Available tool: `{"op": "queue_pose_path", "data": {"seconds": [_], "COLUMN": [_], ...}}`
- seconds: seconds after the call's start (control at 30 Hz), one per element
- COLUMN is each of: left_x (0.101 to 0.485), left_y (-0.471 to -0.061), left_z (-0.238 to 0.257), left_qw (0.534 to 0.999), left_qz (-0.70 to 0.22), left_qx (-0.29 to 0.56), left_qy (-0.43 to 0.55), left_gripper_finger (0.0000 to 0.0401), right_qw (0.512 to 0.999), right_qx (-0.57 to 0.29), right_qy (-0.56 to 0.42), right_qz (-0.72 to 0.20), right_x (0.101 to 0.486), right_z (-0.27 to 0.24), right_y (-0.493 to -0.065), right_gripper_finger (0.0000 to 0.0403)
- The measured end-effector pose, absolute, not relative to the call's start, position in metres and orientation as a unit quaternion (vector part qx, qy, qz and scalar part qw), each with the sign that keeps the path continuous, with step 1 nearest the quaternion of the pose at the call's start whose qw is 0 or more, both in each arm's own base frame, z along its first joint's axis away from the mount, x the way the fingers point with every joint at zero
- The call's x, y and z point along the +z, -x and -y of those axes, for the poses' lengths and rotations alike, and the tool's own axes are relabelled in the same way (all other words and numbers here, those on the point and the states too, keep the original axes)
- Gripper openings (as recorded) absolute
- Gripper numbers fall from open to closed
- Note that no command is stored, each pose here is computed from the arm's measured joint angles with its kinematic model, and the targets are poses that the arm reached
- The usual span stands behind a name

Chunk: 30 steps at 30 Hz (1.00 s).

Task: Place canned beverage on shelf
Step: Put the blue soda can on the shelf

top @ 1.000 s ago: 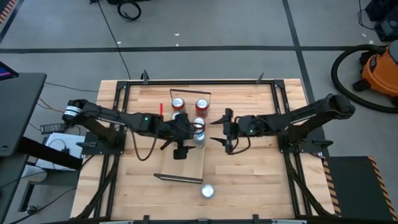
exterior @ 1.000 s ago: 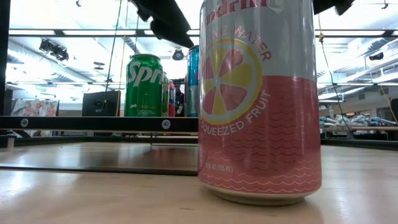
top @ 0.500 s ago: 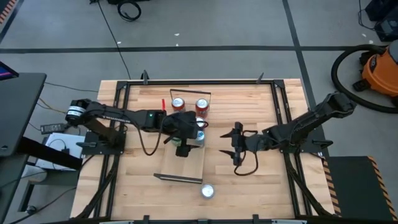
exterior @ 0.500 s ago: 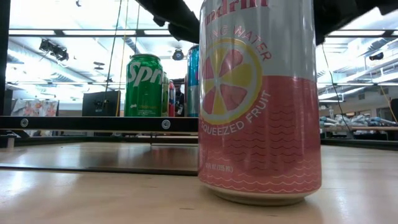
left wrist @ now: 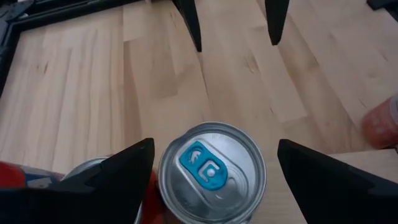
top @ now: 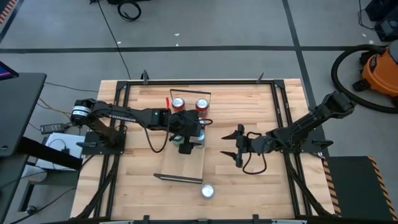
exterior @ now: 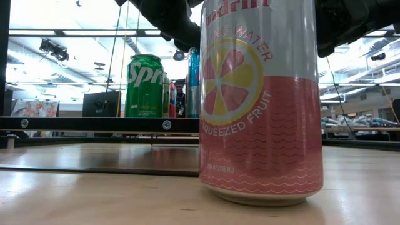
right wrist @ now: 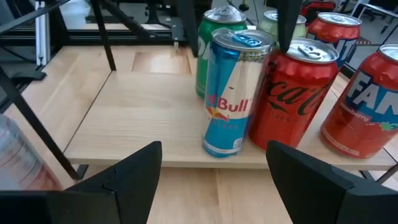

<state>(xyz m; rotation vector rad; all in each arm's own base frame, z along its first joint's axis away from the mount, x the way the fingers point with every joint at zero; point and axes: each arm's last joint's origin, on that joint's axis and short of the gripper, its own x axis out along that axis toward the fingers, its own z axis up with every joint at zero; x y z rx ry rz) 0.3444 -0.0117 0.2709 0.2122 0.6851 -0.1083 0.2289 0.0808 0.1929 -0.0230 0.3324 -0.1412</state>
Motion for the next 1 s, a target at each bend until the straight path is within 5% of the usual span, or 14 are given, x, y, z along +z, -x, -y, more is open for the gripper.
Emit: {"op": "queue_pose_path", "data": {"seconds": [0.6,1.0], "left_x": [0.269,0.269], "left_y": [-0.343,-0.335], "left_z": [0.012,0.033], "left_qw": [0.933,0.927], "left_qz": [-0.35,-0.369], "left_qx": [-0.042,0.044], "left_qy": [-0.077,-0.054], "left_gripper_finger": [0.0257,0.0258], "right_qw": [0.984,0.985], "right_qx": [-0.069,-0.064], "right_qy": [0.013,0.005], "right_qz": [-0.162,-0.162], "right_x": [0.194,0.194], "right_z": [-0.081,-0.081], "right_y": [-0.229,-0.229], "right_gripper_finger": [0.0299,0.0299]}}
